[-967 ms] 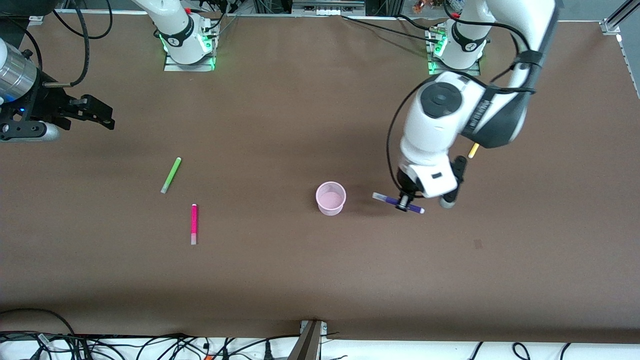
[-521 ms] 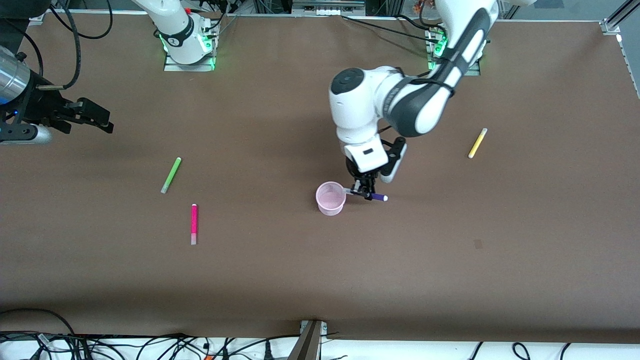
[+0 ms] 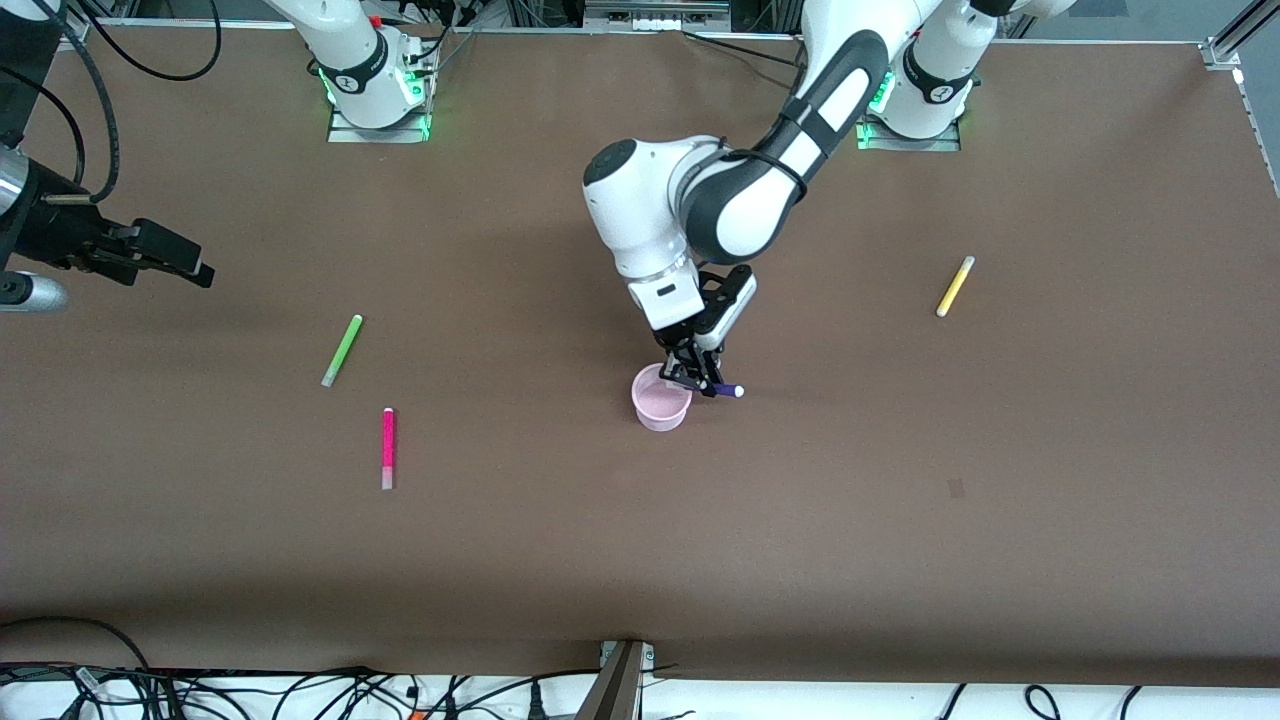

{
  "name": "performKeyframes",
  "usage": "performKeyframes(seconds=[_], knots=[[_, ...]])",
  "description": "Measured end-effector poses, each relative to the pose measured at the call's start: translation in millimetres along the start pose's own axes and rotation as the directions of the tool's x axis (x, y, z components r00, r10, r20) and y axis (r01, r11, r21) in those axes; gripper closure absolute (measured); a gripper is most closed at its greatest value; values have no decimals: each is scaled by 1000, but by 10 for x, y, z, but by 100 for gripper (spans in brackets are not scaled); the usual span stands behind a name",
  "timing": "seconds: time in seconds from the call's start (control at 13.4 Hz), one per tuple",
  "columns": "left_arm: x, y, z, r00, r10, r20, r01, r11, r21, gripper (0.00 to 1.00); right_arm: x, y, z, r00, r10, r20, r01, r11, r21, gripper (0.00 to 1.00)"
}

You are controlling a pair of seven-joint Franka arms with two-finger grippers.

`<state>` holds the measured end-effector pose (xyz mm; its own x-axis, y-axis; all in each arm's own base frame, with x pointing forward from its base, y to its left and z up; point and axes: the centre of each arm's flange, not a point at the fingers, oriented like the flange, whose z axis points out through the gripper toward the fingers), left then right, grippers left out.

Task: Organize pens into pink holder with both arms
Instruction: 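Lower the blue marker into the pink holder and open the left gripper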

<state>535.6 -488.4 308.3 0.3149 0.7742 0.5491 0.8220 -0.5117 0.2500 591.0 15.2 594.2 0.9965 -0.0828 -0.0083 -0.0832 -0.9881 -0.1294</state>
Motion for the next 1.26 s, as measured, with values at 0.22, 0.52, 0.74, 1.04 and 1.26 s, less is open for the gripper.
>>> performKeyframes(seconds=[0.22, 0.52, 0.74, 1.04, 1.26], knots=[[-264, -96, -79, 997, 52, -59, -53, 998, -25, 82, 21, 8, 12, 1000, 2, -6, -2, 1000, 1, 0], [-476, -188, 97, 991, 92, -102, -96, 995, -32, 82, 27, 28, 16, 1000, 5, -6, -5, 1000, 1, 0], [-487, -191, 168, 986, 106, -127, -112, 993, -41, 82, 41, 42, 48, 1000, 8, -1, -8, 1000, 0, 0], [-483, -163, 154, 987, 102, -127, -109, 993, -48, 69, 48, 70, 122, 1000, 13, 15, -13, 1000, -2, 0], [-443, -94, 93, 989, 87, -123, -95, 994, -61, 35, 123, 155, 316, 998, 29, 47, -29, 1000, -8, 0]])
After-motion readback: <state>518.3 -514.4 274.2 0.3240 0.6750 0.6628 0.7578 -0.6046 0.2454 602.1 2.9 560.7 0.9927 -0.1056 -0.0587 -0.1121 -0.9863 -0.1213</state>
